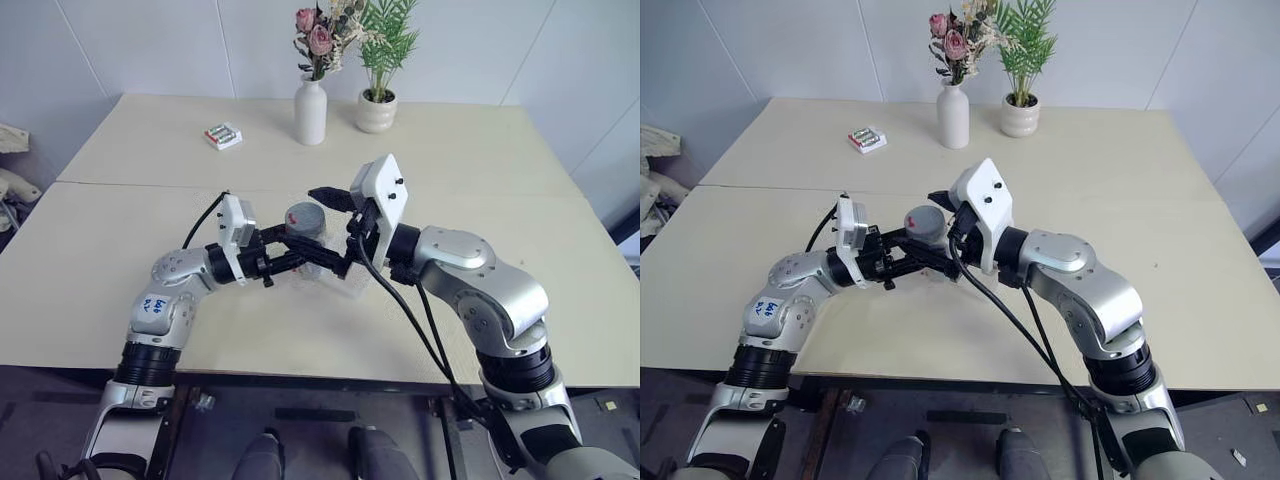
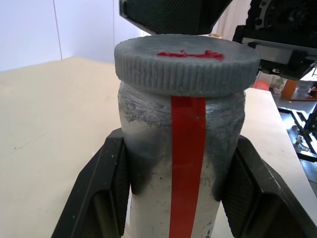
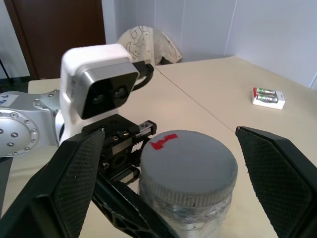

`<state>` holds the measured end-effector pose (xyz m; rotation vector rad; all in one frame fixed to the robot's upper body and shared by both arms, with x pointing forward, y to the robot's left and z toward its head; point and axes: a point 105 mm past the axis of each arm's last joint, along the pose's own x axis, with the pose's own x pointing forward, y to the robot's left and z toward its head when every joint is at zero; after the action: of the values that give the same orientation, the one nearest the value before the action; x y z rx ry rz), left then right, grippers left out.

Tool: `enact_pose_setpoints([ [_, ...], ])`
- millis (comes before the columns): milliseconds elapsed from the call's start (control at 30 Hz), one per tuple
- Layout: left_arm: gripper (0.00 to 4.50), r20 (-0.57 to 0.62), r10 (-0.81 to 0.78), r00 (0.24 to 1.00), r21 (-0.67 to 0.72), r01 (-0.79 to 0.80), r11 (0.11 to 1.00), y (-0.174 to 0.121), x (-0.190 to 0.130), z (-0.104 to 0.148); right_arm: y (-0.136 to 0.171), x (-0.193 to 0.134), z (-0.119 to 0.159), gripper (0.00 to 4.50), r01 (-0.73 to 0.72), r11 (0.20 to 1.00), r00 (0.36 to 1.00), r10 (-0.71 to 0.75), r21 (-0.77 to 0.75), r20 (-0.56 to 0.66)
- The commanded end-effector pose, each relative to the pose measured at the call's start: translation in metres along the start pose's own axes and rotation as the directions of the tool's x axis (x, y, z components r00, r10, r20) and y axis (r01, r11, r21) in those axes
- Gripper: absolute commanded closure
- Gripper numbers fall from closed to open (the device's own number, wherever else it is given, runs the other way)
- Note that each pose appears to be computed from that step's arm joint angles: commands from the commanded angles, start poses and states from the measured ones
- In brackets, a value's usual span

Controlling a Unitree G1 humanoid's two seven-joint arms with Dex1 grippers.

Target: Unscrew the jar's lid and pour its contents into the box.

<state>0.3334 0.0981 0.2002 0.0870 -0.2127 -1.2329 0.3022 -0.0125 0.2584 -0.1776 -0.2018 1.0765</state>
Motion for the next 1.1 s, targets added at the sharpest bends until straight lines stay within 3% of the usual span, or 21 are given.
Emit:
enact_pose_setpoints([
  [33, 2.46, -0.017, -0.036, 0.999, 0.042, 0.036, 0.998, -0.001, 0.001, 0.004, 0.007, -0.001, 0.009, 0.0, 0.001, 1.0, 1.0, 0.0, -0.023, 0.023],
  [667, 2.46, -0.015, -0.042, 0.999, 0.056, 0.043, 0.997, 0.0, 0.005, 0.002, 0.005, -0.003, -0.002, 0.0, 0.02, 1.0, 1.0, -0.02, 0.017, -0.01],
  [767, 2.46, -0.015, -0.041, 0.999, 0.057, 0.042, 0.997, 0.001, 0.005, 0.002, 0.006, -0.002, -0.002, 0.62, 0.012, 1.0, 1.0, -0.012, 0.022, -0.003],
  [900, 2.46, -0.014, -0.039, 0.999, 0.059, 0.04, 0.997, 0.001, 0.005, 0.002, 0.006, -0.002, -0.003, 1.92, 0.006, 1.0, 1.0, -0.006, 0.023, -0.008],
  [1100, 2.46, -0.01, -0.043, 0.999, 0.059, 0.043, 0.997, 0.0, 0.005, 0.002, 0.005, -0.001, -0.002, 1.98, 0.01, 0.999, 1.0, -0.01, 0.048, 0.005],
])
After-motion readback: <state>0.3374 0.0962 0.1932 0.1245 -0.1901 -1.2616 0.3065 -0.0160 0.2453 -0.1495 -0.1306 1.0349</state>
